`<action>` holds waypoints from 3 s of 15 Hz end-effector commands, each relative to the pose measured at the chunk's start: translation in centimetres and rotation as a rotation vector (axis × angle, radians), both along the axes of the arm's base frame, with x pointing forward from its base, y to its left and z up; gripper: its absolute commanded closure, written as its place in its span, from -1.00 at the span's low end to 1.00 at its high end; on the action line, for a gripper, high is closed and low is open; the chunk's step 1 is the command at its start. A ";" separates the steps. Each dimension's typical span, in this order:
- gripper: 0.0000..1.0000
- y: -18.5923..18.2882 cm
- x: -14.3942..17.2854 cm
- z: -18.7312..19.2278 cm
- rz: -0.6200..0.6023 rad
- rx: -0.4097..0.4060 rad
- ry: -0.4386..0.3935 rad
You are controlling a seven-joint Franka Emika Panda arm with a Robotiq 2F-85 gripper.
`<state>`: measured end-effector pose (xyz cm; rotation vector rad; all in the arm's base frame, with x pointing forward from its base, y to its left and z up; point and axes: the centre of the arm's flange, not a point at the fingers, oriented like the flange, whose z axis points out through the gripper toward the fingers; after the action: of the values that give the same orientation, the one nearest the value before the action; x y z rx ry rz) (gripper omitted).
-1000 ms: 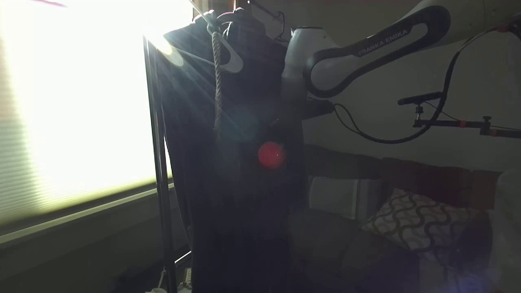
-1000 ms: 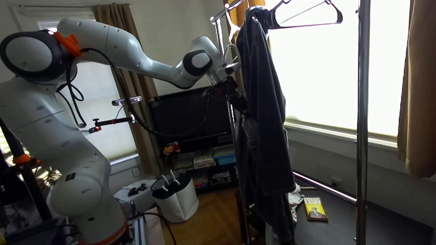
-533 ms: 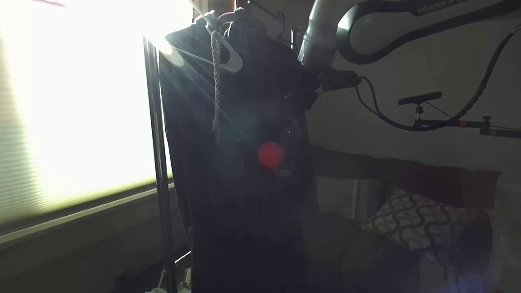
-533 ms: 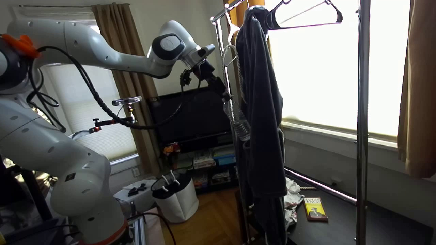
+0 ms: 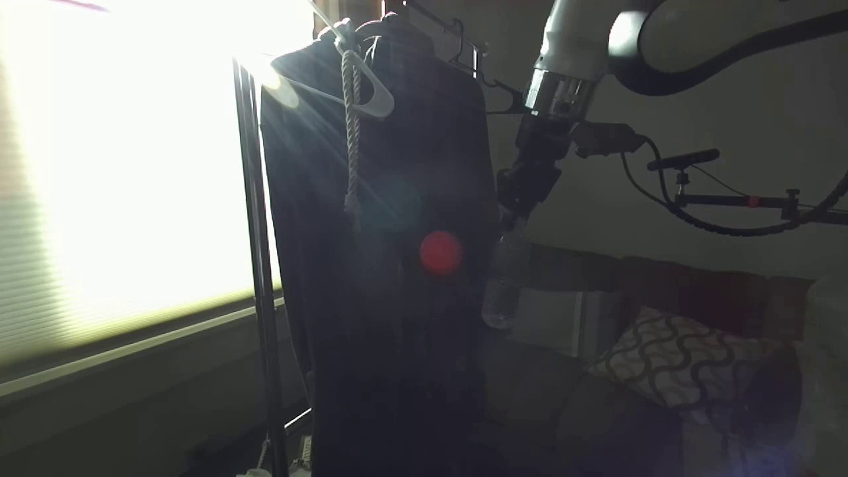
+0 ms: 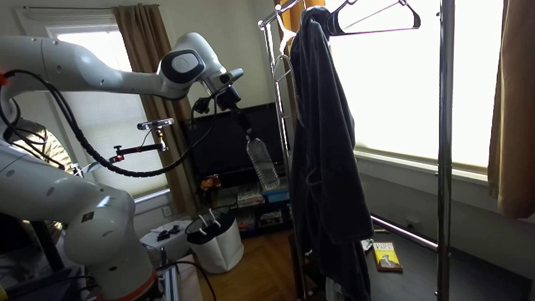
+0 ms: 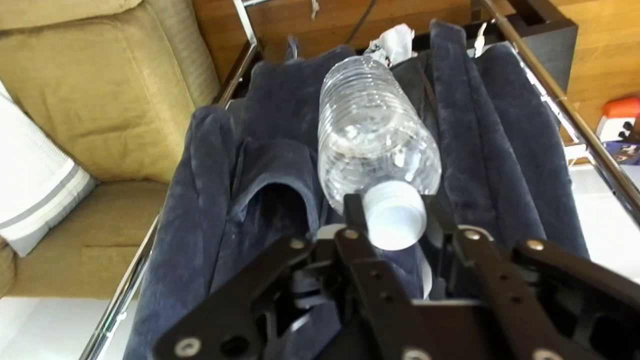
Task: Take the bottle out of the coat and place it on the bench
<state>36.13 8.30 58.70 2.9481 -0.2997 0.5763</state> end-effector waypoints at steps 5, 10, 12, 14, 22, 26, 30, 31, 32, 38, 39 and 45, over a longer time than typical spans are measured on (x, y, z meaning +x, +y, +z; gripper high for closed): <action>0.84 -9.6 0.2 -14.3 -0.142 0.295 0.049; 0.84 -14.9 1.6 -22.2 -0.279 0.410 0.099; 0.37 -14.5 1.1 -20.6 -0.270 0.373 0.103; 0.84 -15.0 1.6 -21.8 -0.287 0.378 0.120; 0.84 -27.9 2.2 -31.8 -0.185 0.399 0.272; 0.84 -32.3 4.3 -36.0 -0.317 0.508 0.227; 0.37 -32.0 3.5 -34.6 -0.366 0.526 0.196; 0.37 -32.2 4.6 -35.4 -0.381 0.529 0.194; 0.37 -32.3 5.4 -36.1 -0.389 0.527 0.199; 0.84 -34.1 10.3 -39.3 -0.308 0.364 -0.003; 0.84 -34.5 11.2 -40.0 -0.282 0.336 -0.035; 0.84 -36.8 16.0 -45.7 -0.157 0.257 -0.071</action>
<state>49.53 -26.36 17.71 3.1061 -0.7319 0.6142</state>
